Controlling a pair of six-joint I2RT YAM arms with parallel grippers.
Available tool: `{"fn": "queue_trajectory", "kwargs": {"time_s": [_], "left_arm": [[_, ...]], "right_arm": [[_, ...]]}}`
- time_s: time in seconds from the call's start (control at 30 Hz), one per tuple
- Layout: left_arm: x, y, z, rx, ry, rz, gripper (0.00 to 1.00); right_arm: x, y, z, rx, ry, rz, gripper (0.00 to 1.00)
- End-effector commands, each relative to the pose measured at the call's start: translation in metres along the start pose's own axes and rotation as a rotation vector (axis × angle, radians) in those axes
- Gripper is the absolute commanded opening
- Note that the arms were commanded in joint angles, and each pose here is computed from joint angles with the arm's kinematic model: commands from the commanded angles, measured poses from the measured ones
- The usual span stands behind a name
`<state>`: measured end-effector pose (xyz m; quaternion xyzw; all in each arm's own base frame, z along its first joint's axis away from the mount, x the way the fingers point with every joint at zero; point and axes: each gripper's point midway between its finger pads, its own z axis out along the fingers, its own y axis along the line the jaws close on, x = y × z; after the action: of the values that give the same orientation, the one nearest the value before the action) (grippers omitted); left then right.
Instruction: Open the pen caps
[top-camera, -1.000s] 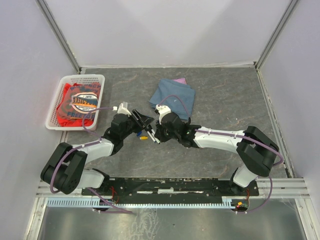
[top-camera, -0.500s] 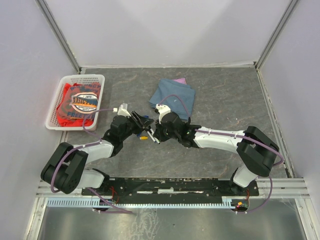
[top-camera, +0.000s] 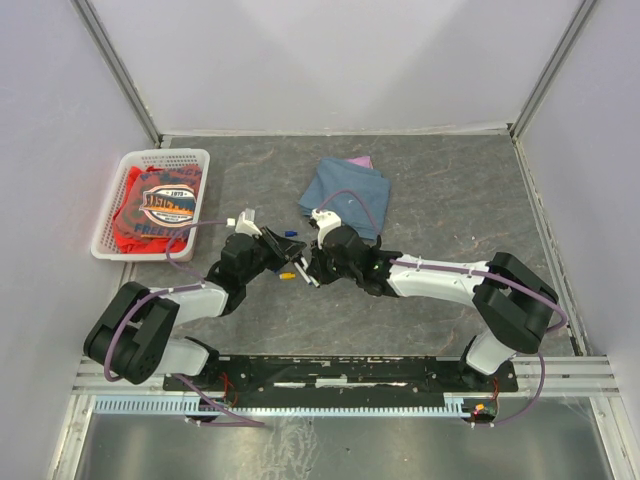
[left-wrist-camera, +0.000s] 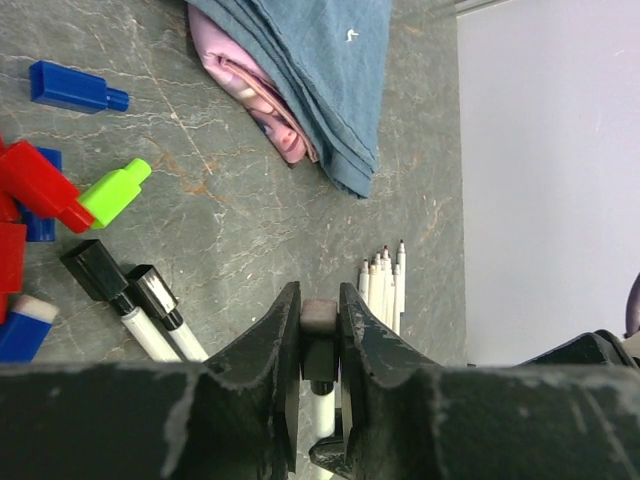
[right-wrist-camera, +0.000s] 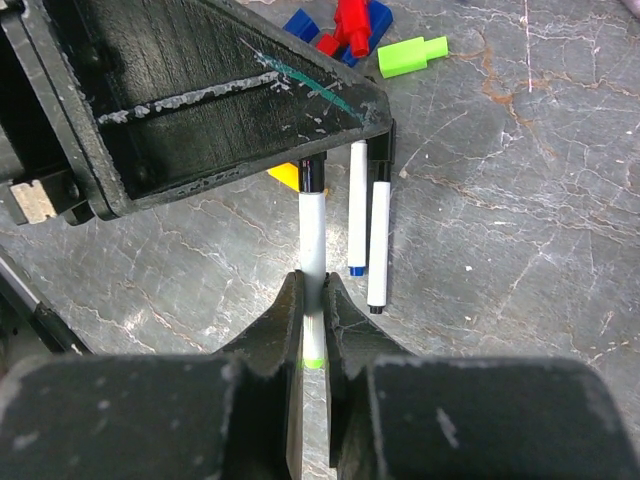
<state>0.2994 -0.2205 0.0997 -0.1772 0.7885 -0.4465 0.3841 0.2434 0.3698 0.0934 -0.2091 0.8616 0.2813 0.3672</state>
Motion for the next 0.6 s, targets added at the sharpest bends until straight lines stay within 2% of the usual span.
{"fn": "queue_trajectory", "kwargs": {"time_s": [0.0,0.1,0.2,0.37,0.57], "left_arm": [[-0.003,-0.017,0.000,0.073,-0.010,-0.029,0.16],[-0.003,-0.018,-0.001,0.078,-0.012,-0.027,0.03],[-0.003,-0.019,-0.002,0.089,-0.015,-0.027,0.03],[-0.002,-0.027,-0.002,0.125,-0.002,-0.029,0.03],[-0.002,-0.033,-0.003,0.155,0.003,-0.034,0.03]], "right_arm": [[-0.017,0.008,-0.005,-0.027,-0.063,0.007,0.01],[-0.019,0.007,-0.007,-0.028,-0.069,0.010,0.01],[-0.023,0.008,-0.009,-0.035,-0.078,0.019,0.03],[-0.027,0.010,-0.009,-0.068,-0.082,0.055,0.17],[-0.032,0.011,-0.005,-0.108,-0.081,0.102,0.22]]}}
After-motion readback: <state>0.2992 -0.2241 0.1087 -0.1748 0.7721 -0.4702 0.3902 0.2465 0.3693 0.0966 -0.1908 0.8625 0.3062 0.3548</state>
